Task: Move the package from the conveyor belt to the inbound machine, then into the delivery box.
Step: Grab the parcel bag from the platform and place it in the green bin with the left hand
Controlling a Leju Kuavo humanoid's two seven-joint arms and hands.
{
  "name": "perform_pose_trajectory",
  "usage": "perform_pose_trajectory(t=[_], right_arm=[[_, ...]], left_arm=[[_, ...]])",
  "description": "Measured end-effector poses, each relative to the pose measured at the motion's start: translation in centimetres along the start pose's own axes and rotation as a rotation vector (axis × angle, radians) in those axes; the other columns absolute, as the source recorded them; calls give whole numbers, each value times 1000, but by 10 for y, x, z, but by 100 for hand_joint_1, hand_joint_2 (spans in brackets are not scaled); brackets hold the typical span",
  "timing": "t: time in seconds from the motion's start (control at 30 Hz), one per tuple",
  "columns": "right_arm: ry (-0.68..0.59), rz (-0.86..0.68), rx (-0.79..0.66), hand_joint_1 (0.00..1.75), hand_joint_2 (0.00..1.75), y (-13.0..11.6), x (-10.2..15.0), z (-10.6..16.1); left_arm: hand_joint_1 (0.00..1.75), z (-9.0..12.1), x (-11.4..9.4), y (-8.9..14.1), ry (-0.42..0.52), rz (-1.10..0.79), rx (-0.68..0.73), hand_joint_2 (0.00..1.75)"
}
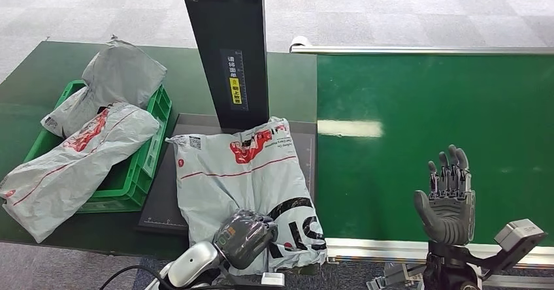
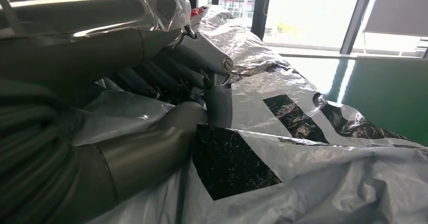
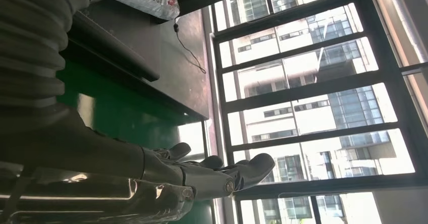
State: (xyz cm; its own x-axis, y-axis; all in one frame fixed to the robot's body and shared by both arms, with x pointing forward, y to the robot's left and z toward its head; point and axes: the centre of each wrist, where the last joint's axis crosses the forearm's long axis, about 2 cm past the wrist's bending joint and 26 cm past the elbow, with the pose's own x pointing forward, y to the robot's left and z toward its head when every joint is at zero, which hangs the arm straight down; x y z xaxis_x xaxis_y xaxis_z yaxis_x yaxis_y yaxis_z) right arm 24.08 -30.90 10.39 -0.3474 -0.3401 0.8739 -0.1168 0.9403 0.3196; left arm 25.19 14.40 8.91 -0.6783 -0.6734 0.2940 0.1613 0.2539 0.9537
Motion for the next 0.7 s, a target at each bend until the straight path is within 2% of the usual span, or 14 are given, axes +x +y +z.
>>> perform_pose_trajectory(t=[0.27, 0.43, 0.57, 0.7], right_arm=[[-4, 2, -5, 0, 175, -1, 1, 0], [-10, 6, -16, 0, 175, -2, 3, 2], [-17, 7, -31, 0, 175, -3, 4, 6], [-39, 6, -49, 0, 175, -5, 4, 8]], left_arm=[[175, 1, 0, 1, -7, 24, 8, 175], [175, 2, 0, 15, -57, 122, 120, 175], [175, 4, -11, 53, -96, 171, 343, 175], [175, 13, -41, 115, -116, 159, 600, 175]])
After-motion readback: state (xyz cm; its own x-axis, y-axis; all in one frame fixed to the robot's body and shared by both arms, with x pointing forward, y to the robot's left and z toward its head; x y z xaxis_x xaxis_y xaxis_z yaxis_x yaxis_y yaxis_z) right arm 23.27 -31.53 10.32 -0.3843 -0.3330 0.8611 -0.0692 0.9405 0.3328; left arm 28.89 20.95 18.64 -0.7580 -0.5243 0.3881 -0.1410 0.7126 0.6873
